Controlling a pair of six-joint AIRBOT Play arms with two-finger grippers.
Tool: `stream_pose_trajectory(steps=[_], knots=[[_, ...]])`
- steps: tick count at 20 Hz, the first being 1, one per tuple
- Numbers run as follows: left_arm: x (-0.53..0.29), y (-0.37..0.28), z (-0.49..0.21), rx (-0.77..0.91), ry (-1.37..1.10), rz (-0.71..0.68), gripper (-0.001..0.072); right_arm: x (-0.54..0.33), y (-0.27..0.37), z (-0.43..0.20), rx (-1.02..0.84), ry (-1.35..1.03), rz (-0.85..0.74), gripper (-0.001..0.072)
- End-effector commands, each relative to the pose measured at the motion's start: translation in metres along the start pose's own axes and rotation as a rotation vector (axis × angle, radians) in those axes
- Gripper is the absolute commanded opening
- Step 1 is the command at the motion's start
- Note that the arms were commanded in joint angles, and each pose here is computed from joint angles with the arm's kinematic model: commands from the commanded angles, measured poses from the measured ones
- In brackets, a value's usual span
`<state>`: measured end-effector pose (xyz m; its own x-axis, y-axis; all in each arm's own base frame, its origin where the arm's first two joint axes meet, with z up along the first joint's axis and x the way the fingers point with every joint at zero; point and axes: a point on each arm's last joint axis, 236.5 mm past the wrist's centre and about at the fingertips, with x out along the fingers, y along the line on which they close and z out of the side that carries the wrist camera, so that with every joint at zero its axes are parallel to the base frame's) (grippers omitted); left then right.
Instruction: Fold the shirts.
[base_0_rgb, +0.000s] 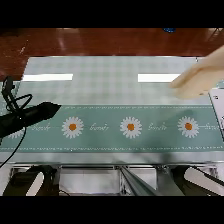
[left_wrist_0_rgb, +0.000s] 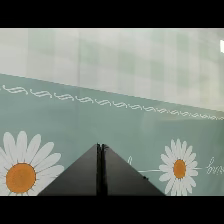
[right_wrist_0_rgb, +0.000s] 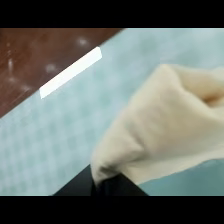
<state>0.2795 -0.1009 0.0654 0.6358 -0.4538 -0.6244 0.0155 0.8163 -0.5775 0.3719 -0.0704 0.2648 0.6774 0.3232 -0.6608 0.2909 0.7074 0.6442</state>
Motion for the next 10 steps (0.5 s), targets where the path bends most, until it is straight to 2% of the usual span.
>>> stream_pose_trajectory(steps=[1,4,10], knots=[[0.000,0.000,0.000,0.000,-0.001,0.001,0.0026,-0.023,-0.058,-0.032,0.157,-0.002,-0.111,0.0018],[0.000,0.000,0.001,0.001,-0.003,0.001,0.0026,-0.029,-0.124,-0.070,0.327,-0.037,-0.208,0.0018],[0.000,0.000,0.001,0.001,-0.002,0.000,0.0026,-0.070,-0.263,-0.184,0.710,-0.075,-0.616,0.0019]])
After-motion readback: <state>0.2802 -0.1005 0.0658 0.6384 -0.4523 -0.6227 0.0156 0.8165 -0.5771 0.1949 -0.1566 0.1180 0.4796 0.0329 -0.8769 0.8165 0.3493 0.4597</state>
